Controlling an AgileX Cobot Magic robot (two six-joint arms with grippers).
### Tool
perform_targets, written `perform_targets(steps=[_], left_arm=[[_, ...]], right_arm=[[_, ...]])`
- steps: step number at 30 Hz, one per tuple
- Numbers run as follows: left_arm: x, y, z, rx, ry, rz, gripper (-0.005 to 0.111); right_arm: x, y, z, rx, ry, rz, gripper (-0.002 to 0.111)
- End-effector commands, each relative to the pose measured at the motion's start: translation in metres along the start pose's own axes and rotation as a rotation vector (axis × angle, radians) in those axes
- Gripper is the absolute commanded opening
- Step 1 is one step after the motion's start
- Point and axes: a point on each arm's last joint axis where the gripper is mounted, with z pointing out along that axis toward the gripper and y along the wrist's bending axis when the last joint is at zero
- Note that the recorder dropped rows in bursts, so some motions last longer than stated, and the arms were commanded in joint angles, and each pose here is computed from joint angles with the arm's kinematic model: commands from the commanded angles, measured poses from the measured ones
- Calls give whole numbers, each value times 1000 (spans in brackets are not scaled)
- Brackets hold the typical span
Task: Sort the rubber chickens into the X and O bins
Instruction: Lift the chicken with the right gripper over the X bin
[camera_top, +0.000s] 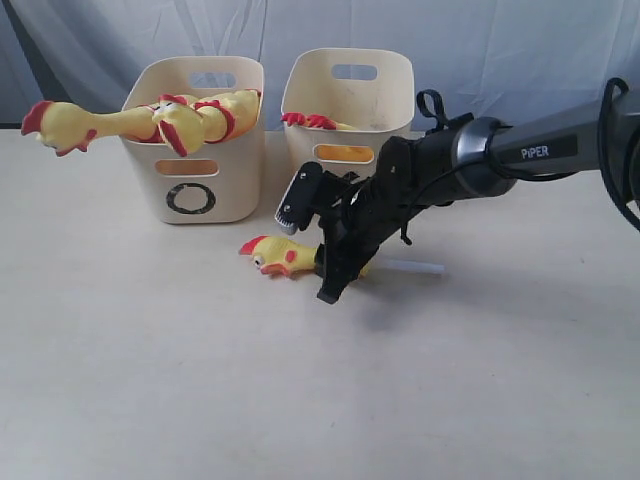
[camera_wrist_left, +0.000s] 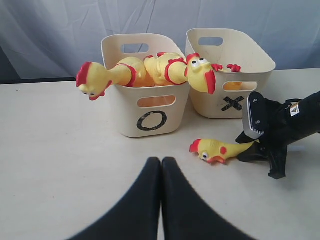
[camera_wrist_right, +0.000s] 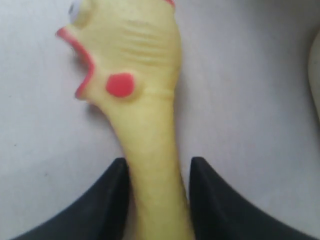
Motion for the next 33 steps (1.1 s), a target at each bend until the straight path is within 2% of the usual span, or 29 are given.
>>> perform_targets(steps=[1, 3, 7, 13, 20, 25, 29, 33], left_arm=[[1, 0, -1, 5, -11, -8, 0], [1, 0, -1, 5, -11, -8, 0], [1, 0, -1, 5, -11, -8, 0], [1, 0, -1, 5, -10, -4, 0], [1, 0, -1, 5, -10, -4, 0], [4, 0, 1, 6, 0, -9, 0], [6, 0, 2, 7, 6, -12, 0], [6, 0, 2, 7, 6, -10, 0]], right_arm=[[1, 2, 1, -20, 13, -9, 11], [2, 3, 1, -33, 20, -9, -1], [2, 7, -3, -80, 42, 4, -1], [-8, 10, -36, -152, 53, 50, -1], [-34, 7, -90, -140, -75, 191, -1], [-50, 0, -128, -52, -209, 228, -1], [-63, -13, -157, 102, -345, 276, -1], [-72, -31, -173, 279, -518, 400, -1]])
